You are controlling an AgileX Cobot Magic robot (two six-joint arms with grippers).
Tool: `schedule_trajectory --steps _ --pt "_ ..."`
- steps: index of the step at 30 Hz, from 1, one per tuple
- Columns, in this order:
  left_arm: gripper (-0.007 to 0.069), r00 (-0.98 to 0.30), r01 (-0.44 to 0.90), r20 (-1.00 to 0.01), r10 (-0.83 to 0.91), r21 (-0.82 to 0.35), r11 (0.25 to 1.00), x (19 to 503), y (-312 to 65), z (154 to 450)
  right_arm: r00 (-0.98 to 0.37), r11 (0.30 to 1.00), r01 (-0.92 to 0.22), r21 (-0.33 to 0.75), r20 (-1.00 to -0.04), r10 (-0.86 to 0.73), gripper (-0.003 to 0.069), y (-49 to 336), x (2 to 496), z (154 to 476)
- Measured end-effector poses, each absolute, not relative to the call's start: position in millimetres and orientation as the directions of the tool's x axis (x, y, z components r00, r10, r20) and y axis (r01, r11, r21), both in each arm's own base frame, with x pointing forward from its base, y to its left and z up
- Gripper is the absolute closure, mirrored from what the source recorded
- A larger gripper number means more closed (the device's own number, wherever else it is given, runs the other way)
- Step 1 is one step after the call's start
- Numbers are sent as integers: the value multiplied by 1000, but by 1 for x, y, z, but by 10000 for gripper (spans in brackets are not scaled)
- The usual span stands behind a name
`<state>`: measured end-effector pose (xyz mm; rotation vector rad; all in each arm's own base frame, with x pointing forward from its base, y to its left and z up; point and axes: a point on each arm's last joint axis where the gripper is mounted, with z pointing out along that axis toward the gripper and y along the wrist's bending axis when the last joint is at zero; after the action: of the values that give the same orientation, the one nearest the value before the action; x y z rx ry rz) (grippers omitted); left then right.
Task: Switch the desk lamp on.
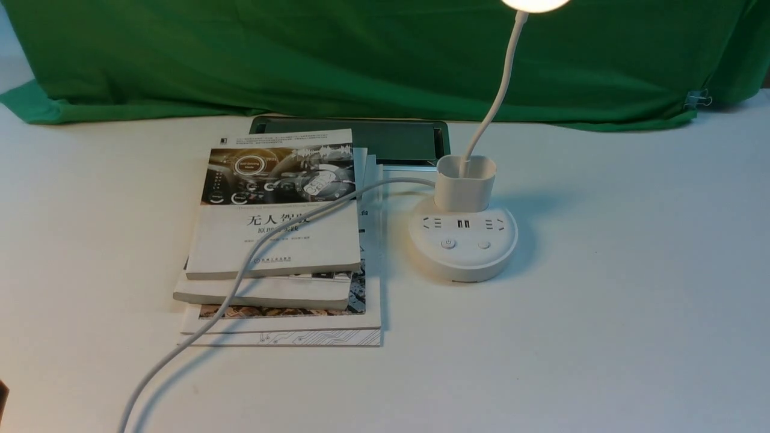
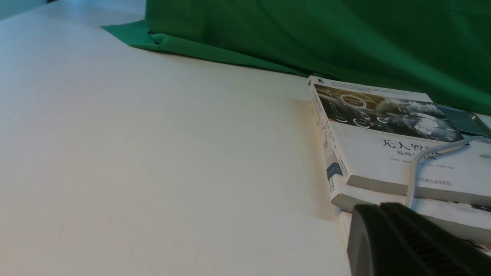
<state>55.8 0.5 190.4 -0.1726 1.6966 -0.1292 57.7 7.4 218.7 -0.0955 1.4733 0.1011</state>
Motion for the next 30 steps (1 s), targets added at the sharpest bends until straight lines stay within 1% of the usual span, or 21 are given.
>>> schedule_trajectory --steps 3,6,9,13,24,30 --pt "604 -127 -39 -974 -189 -185 982 56 0 190 78 999 -31 40 -996 42 477 2 57 212" --pt "604 -127 -39 -974 -189 -185 982 56 0 190 22 999 8 50 -998 50 470 -1 57 206" --pt "604 -127 -39 -974 -189 -185 982 56 0 190 -62 998 16 55 -996 56 463 -1 57 197" --pt "604 -127 -39 -974 -189 -185 982 56 0 190 -130 998 20 51 -990 53 456 -1 56 191" --pt "604 -127 -39 -974 -189 -185 982 56 0 190 -140 999 21 50 -989 52 424 -1 56 190" --pt "604 -127 -39 -974 -189 -185 982 56 0 190 -142 999 21 50 -988 52 424 -1 56 190"
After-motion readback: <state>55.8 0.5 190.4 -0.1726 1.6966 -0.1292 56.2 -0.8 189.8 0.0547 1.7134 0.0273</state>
